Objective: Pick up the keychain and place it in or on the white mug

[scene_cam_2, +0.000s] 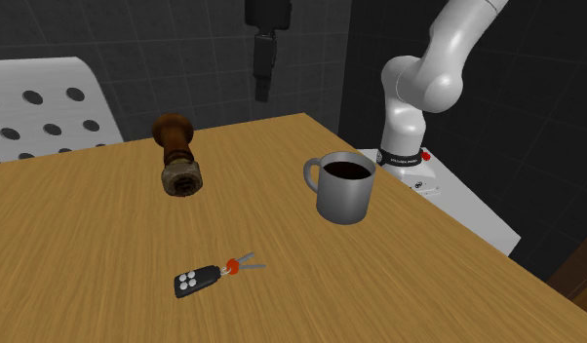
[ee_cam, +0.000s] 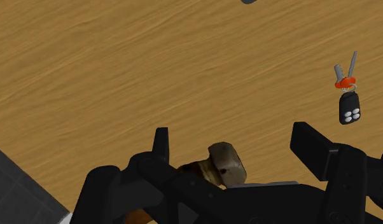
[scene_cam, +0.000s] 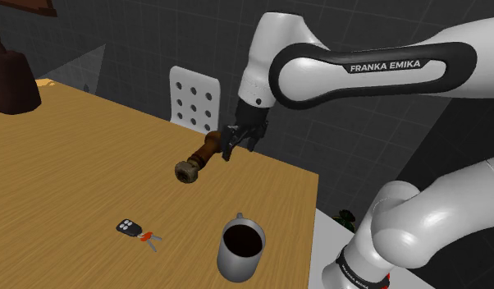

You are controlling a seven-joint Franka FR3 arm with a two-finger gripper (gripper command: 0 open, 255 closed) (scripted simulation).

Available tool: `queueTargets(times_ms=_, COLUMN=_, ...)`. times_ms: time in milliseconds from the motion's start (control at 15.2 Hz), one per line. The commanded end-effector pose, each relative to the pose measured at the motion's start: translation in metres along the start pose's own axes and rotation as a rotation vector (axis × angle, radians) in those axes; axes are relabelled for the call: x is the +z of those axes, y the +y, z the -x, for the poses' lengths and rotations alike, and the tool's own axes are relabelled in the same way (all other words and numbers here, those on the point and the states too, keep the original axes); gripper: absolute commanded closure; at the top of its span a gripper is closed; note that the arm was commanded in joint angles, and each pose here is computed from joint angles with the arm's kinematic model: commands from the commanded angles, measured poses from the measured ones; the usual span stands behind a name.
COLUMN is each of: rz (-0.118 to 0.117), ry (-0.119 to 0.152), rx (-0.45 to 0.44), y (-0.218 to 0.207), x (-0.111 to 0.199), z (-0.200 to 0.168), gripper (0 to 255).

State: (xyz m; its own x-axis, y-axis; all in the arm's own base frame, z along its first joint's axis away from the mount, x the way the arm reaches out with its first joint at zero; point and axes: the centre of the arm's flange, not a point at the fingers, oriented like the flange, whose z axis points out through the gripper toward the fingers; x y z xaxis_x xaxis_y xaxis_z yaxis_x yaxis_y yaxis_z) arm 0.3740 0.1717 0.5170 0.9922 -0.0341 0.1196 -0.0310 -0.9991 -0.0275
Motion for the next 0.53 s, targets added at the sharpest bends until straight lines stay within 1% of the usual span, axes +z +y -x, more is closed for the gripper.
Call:
queueTargets(times_ms=0, rz=0.003, ry=-0.005, rx=-0.009, y=-0.024, x=0.013, z=-0.003, gripper=0)
queueTargets(times_ms=462, rz=0.016, ry=-0.022, rx=-0.042, y=-0.104, x=0.062, z=-0.017, gripper=0)
